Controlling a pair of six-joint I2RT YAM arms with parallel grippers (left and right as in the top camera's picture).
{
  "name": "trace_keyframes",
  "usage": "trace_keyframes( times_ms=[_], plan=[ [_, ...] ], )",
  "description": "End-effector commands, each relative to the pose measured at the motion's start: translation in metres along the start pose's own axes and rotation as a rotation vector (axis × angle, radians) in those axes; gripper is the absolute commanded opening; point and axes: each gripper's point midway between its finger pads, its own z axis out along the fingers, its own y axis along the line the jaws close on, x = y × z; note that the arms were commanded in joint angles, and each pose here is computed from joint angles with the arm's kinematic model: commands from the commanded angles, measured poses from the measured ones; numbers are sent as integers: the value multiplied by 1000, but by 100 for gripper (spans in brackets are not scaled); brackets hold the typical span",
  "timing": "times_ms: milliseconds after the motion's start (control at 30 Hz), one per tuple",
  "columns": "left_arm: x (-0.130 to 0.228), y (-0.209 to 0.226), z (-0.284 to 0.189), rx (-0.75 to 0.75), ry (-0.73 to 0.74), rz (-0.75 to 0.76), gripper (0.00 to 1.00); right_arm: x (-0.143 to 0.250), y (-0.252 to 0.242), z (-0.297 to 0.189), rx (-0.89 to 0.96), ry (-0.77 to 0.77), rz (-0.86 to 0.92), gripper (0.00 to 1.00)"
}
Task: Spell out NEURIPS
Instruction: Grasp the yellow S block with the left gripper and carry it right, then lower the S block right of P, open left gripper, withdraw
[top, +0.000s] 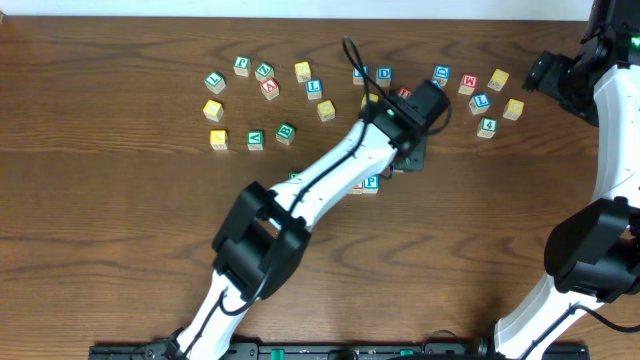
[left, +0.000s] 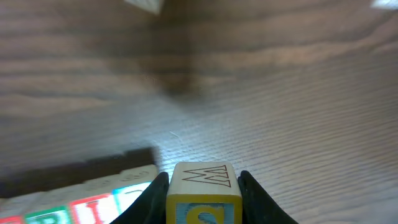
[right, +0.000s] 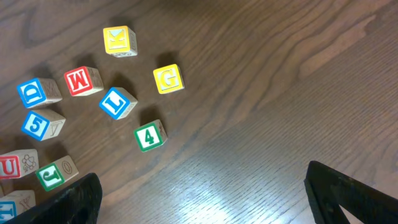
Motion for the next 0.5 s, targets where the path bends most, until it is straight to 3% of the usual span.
trace_keyframes(
  times_ms=[0, 467],
  plan=[
    [17, -1, 20, -25, 46, -20, 29, -2, 1, 0, -4, -2, 15, 99],
    [28, 4, 45, -58, 83, -102, 29, 4, -1, 3, 3, 20, 12, 99]
  ],
)
